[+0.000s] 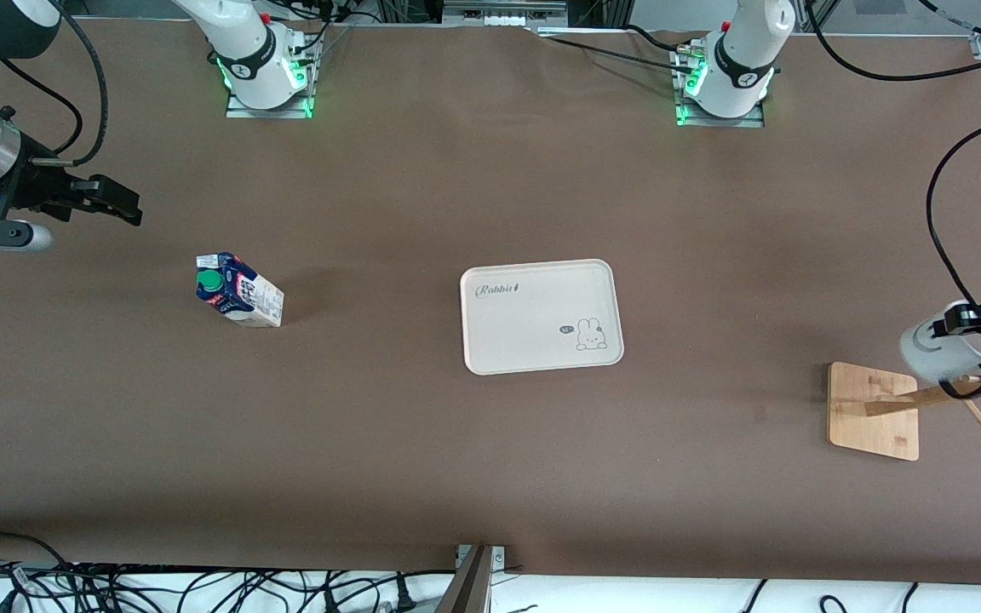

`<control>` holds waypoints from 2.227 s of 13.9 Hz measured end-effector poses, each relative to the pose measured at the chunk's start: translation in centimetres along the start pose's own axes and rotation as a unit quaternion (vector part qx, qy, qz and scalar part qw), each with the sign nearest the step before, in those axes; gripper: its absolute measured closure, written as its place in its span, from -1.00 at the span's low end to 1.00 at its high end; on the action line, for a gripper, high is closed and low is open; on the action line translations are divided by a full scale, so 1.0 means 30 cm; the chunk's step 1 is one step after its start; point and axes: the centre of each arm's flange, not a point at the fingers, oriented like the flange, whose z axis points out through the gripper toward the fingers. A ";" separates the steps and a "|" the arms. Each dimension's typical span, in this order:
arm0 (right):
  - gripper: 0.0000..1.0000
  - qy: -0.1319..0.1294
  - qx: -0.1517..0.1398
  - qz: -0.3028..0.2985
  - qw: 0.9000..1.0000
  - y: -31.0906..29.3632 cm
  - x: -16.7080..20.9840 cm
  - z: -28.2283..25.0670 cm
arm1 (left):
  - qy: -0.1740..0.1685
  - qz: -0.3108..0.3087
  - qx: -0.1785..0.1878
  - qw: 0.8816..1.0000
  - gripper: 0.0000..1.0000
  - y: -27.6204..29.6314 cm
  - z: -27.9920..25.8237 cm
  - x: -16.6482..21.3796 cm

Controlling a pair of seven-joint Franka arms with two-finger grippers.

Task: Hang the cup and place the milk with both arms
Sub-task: 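Hang the mug handle on a peg of the wooden stand with the left gripper, then open the left gripper and raise it away from the hung mug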

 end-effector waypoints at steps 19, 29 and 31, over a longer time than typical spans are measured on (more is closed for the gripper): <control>-1.00 0.009 0.001 0.004 1.000 0.017 -0.004 -0.015 | 0.010 0.060 0.060 0.996 -1.00 0.232 -0.080 -0.011; -1.00 0.009 0.001 0.005 1.000 0.019 -0.003 -0.015 | 0.018 0.131 0.107 0.985 -1.00 0.554 -0.278 -0.127; -1.00 0.009 0.001 0.005 1.000 0.019 -0.003 -0.015 | 0.022 0.129 0.102 0.986 -1.00 0.547 -0.357 -0.188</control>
